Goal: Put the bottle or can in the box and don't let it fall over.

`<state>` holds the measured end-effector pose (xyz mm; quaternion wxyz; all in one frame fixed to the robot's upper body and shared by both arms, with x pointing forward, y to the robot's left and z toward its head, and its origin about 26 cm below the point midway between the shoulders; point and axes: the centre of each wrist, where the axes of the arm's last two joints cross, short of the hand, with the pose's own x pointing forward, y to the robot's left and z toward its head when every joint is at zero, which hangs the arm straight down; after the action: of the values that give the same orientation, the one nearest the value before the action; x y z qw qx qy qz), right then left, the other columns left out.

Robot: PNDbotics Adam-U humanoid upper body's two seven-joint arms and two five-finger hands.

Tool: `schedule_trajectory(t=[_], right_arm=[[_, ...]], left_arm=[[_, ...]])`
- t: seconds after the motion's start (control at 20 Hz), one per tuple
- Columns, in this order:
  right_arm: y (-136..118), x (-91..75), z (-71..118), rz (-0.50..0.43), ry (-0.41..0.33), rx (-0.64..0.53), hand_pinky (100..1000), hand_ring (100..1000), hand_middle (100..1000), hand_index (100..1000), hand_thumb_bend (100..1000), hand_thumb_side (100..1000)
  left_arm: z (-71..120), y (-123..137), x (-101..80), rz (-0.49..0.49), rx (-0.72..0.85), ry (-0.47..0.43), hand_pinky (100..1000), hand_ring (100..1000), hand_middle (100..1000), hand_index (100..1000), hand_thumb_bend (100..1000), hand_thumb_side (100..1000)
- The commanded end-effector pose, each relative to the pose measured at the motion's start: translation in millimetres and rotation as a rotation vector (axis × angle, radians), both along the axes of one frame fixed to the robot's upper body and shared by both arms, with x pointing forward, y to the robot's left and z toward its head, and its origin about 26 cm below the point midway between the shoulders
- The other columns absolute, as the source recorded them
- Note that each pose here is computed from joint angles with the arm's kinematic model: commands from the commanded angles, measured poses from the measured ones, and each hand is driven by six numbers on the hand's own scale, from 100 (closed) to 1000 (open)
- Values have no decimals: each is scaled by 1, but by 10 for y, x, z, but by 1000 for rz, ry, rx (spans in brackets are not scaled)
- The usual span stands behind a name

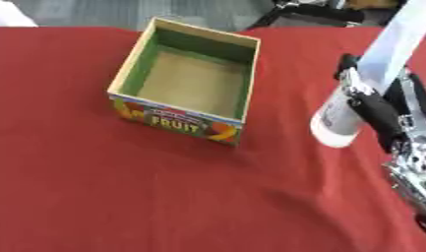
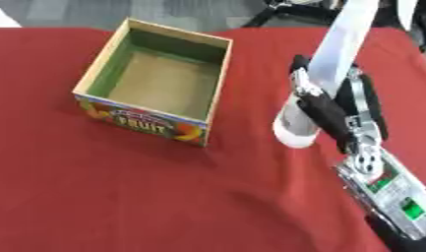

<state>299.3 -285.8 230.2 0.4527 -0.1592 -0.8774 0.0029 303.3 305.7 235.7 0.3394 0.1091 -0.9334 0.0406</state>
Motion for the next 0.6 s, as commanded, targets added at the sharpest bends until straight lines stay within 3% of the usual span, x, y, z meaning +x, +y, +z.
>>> schedule_trajectory(t=[0.05, 0.3, 0.5, 0.55, 0.6], right_arm=[[-66, -22, 318, -39, -57, -10, 907, 591, 130, 113, 100, 442], [-177, 84, 545, -97, -61, 13, 904, 590, 130, 116, 100, 435], [-276, 78, 752, -124, -127, 0, 904, 599, 132, 117, 100, 442], [-298, 70, 797, -131, -147, -4, 906, 603, 139, 121, 100, 371], [-317, 60, 829, -137, -165, -9, 906, 604, 140, 122, 100, 438]], left_arm=[[106, -49, -21, -31, 10, -39, 494, 1000, 1000, 590, 130, 696], [143, -115, 0, -65, 7, -48, 492, 1000, 1000, 589, 133, 703], [203, -181, 20, -102, 14, -67, 492, 1000, 1000, 589, 134, 702], [232, -206, 26, -115, 17, -76, 493, 1000, 1000, 589, 123, 684], [267, -235, 34, -131, 22, -87, 493, 1000, 1000, 589, 137, 700]])
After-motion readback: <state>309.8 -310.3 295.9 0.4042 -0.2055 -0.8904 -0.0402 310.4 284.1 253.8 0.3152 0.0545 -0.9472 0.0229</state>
